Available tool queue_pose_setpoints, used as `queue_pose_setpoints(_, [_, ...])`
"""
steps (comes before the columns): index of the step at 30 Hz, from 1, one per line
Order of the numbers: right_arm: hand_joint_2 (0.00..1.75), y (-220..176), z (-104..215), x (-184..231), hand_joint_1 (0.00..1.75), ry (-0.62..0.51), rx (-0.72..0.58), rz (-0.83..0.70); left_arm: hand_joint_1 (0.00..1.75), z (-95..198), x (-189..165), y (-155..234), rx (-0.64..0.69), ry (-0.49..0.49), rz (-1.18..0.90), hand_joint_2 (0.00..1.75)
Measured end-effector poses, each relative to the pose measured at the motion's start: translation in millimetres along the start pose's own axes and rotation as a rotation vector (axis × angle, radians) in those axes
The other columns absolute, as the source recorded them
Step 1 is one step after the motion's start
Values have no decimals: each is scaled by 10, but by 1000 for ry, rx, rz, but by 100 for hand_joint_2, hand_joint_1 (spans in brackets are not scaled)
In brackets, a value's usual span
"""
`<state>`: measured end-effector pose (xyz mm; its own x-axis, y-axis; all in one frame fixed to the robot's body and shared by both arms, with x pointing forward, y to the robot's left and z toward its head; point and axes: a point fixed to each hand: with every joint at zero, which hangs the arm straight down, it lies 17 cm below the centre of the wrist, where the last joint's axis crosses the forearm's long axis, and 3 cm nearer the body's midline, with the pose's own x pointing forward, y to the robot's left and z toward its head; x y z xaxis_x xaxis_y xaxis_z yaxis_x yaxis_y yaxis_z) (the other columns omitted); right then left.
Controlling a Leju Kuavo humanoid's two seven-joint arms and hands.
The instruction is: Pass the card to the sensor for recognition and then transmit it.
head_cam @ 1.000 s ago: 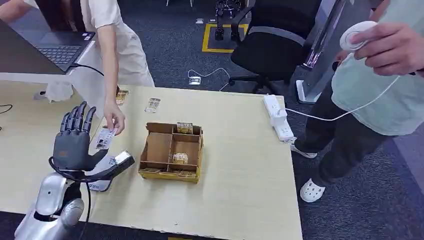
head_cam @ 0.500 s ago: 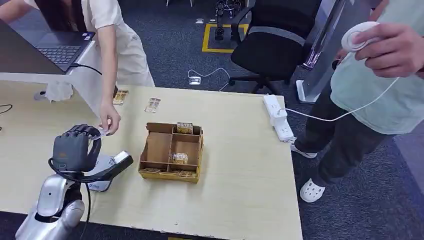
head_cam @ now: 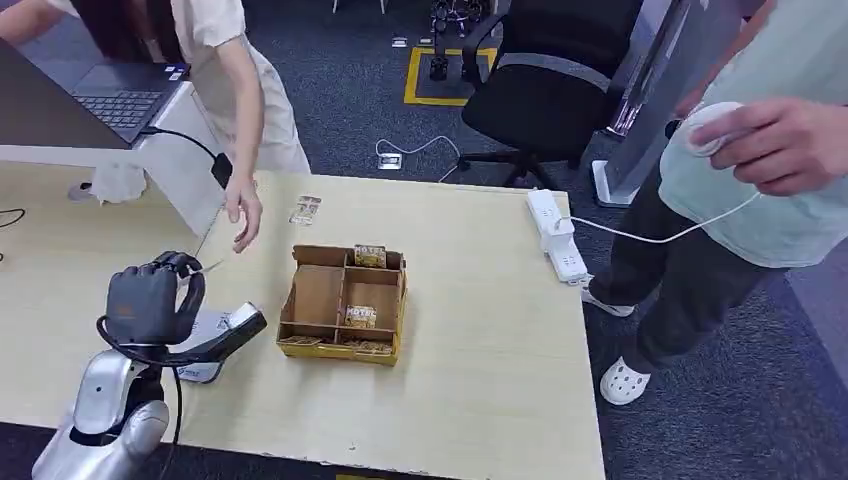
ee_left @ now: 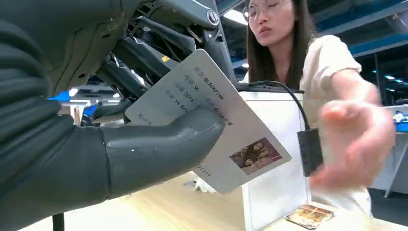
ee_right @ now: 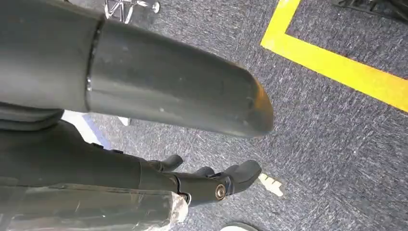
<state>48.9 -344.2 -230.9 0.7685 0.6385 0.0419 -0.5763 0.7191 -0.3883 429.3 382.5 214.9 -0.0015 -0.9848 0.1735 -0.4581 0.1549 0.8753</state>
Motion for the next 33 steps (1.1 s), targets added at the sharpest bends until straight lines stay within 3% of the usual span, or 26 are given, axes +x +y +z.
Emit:
queue_pose_setpoints(15, [0, -59, 24, -23, 0, 12, 7, -13, 175, 206, -181, -337, -176, 13, -111, 175])
queue_pose_setpoints(26, [0, -111, 43, -44, 0, 18, 5, 12, 175, 517, -307, -626, -320, 21, -178, 175])
queue_pose_setpoints(33, [0, -141, 46, -66, 0, 24, 2, 33, 175, 739, -400, -889, -496, 1, -193, 175])
